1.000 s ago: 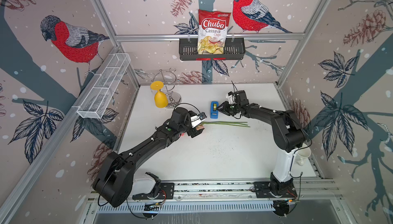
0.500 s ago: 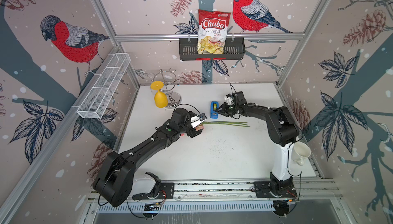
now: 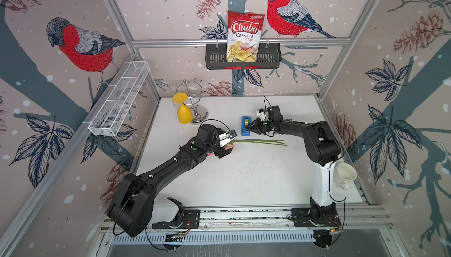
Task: Wrap bouquets with tape
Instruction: Pull the tape from the tape cutter.
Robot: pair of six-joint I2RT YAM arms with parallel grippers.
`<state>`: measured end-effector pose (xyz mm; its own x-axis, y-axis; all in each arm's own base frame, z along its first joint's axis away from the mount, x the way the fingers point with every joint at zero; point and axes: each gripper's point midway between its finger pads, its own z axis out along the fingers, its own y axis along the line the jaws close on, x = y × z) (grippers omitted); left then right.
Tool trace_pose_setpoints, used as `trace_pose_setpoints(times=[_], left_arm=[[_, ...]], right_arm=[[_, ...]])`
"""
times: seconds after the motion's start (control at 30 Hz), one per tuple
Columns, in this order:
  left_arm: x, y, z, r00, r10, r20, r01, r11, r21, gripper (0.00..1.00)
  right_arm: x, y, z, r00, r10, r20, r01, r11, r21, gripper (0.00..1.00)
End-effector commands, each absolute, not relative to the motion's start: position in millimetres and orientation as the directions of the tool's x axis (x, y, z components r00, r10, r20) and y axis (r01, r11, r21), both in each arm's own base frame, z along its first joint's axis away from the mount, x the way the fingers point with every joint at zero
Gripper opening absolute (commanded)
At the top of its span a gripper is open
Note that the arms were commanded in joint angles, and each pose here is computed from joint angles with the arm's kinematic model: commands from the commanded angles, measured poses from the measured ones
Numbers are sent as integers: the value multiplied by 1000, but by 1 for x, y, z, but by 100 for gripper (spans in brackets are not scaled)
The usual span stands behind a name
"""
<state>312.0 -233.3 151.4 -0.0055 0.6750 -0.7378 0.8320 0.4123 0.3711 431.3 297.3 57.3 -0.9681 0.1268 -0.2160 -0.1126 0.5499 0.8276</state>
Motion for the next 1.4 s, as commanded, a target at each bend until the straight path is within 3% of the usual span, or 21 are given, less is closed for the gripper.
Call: trace_pose_setpoints(times=[0.0,0.37,0.7,0.77,0.93,1.17,1.37], left_arm=[[316,-234,152,1,673,-740,821,422,385,87],[318,-233,150,-5,681,-732,820,422,387,86],[318,-232,150,-2,686,-727,817,420,394,86],[316,-233,149,4,689,-724,826,406,391,86],[315,-234,148,3,690,-723,830,402,386,86],[315,-233,148,7,691,-722,828,401,392,86],[316,-233,146,9,696,-718,828,397,395,85]], right_arm=[[434,295,49,-972,153,-180,-73,532,844,22],[430,298,38,-979,145,-143,-51,503,863,21],[427,302,40,-982,142,-127,-46,470,882,10],[427,303,44,-983,138,-124,-49,451,891,4],[425,306,61,-980,134,-144,-78,411,908,0],[420,313,101,-974,123,-190,-144,315,938,0],[417,318,113,-970,111,-216,-172,313,934,0]])
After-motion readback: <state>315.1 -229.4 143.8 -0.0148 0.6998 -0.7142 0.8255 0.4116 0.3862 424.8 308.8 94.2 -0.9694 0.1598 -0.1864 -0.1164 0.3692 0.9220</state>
